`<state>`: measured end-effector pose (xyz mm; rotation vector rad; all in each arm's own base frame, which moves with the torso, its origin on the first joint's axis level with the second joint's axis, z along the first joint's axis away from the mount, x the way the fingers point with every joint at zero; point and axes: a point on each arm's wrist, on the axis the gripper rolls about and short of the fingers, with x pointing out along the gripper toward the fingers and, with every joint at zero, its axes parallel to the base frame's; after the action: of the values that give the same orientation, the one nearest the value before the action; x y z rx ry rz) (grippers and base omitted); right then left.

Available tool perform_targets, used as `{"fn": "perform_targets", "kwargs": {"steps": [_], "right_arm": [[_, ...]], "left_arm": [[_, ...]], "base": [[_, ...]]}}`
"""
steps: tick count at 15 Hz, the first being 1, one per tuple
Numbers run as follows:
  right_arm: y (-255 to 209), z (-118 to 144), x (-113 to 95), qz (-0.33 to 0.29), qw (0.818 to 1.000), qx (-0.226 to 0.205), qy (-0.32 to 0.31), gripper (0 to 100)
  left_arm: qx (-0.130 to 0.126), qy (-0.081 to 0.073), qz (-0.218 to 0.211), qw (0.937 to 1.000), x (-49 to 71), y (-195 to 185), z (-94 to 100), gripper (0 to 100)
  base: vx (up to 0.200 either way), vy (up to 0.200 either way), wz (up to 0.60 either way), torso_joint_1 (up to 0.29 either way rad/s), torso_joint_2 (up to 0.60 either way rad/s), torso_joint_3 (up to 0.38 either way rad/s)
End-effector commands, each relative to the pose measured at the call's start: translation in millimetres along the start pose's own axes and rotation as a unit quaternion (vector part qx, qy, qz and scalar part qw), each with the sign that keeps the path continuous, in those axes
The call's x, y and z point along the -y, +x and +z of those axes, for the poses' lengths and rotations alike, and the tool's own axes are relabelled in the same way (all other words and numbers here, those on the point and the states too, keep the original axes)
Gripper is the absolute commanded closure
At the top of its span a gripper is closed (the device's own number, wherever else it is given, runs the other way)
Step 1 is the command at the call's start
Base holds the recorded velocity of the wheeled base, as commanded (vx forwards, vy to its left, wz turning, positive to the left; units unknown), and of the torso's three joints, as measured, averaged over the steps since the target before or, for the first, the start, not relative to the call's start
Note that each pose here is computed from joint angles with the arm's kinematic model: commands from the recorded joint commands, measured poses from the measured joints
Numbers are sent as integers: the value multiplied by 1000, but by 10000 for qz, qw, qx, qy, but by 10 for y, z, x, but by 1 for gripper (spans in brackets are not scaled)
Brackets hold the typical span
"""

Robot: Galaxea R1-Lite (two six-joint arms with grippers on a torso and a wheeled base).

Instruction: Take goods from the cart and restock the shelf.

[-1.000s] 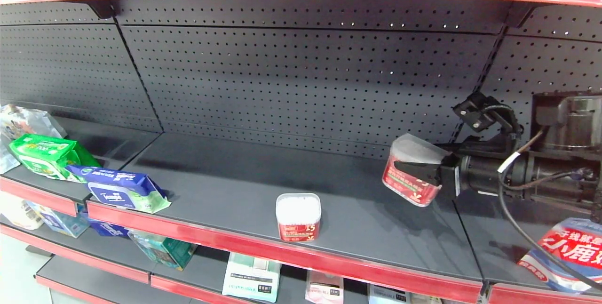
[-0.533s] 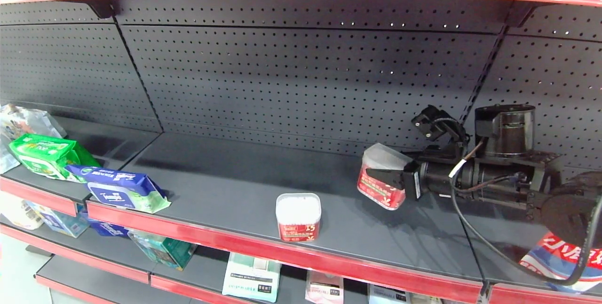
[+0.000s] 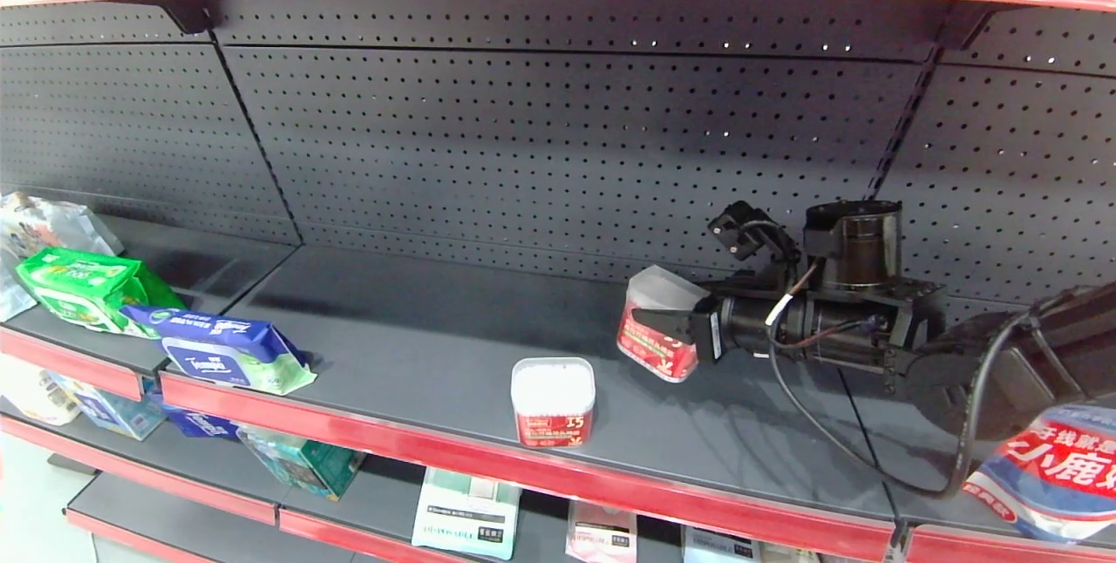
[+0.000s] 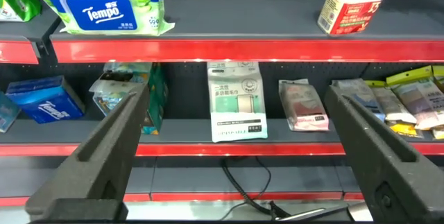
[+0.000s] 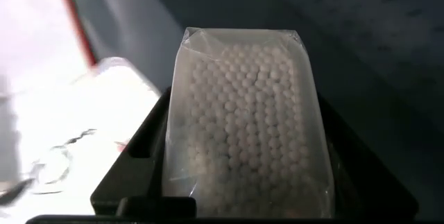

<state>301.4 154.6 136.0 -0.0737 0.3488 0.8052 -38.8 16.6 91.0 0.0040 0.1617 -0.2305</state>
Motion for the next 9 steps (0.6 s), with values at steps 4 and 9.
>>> {"fn": "perform_targets", "kwargs": {"steps": [4,9], "right_arm": [[241,-50,-25,143,9999,-85,44,100],[391,-110,-57,294,9994,-184,35,100]], "left_arm": [[-4,-3,2,10000,0,1,1,0],[-4,-26,2,10000,0,1,1,0]], "base": [[0,0,0,0,0,0],[0,0,0,0,0,0]]}}
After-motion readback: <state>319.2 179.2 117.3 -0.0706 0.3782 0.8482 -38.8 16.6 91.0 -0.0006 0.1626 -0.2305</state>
